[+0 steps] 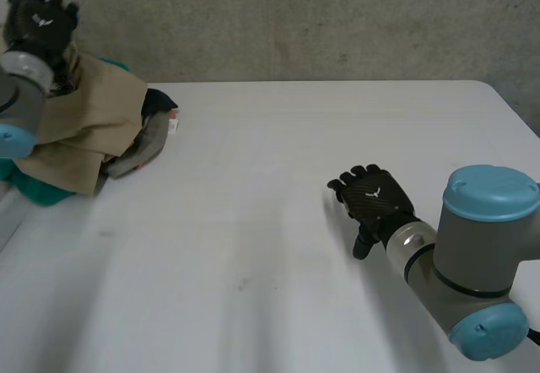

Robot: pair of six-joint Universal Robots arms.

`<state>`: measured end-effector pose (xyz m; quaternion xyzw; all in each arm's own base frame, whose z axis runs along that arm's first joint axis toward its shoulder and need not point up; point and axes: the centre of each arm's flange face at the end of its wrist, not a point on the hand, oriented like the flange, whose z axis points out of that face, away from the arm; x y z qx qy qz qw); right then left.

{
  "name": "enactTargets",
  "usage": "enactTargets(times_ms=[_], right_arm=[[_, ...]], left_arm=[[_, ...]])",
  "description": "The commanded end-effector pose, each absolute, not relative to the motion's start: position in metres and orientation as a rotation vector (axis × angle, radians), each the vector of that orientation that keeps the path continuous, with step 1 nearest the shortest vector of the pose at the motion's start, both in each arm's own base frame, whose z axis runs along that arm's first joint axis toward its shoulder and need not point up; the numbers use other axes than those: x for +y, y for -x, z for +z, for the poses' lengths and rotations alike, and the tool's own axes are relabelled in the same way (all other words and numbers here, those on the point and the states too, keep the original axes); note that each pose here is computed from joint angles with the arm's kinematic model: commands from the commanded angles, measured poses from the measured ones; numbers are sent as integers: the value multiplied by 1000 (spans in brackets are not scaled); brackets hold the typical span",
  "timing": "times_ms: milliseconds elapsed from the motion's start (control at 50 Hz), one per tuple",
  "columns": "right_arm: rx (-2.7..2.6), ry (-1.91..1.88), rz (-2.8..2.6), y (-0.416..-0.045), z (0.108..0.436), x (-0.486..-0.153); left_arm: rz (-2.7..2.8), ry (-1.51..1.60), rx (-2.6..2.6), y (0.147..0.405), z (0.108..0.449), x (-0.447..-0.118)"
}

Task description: Fold the laundry.

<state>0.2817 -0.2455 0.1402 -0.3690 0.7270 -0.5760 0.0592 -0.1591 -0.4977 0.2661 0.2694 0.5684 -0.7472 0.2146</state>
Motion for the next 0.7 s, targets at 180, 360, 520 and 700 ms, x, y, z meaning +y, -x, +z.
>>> enactTargets(times_ms=[180,360,520,700], right_arm=[[2202,1205,-1703,-288,127,-237],[2206,1199,-1707,-286,128,-238],[2186,1156,-1775,-283,143,-248],[2132,985,-1958,-269,188,-277]], left_arm=[[-1905,-862,1697,100,171,-528],[-1967,-794,1566,109,202,-530],[-2291,-652,1270,152,318,-497],[-2771,-794,1220,248,382,-411]])
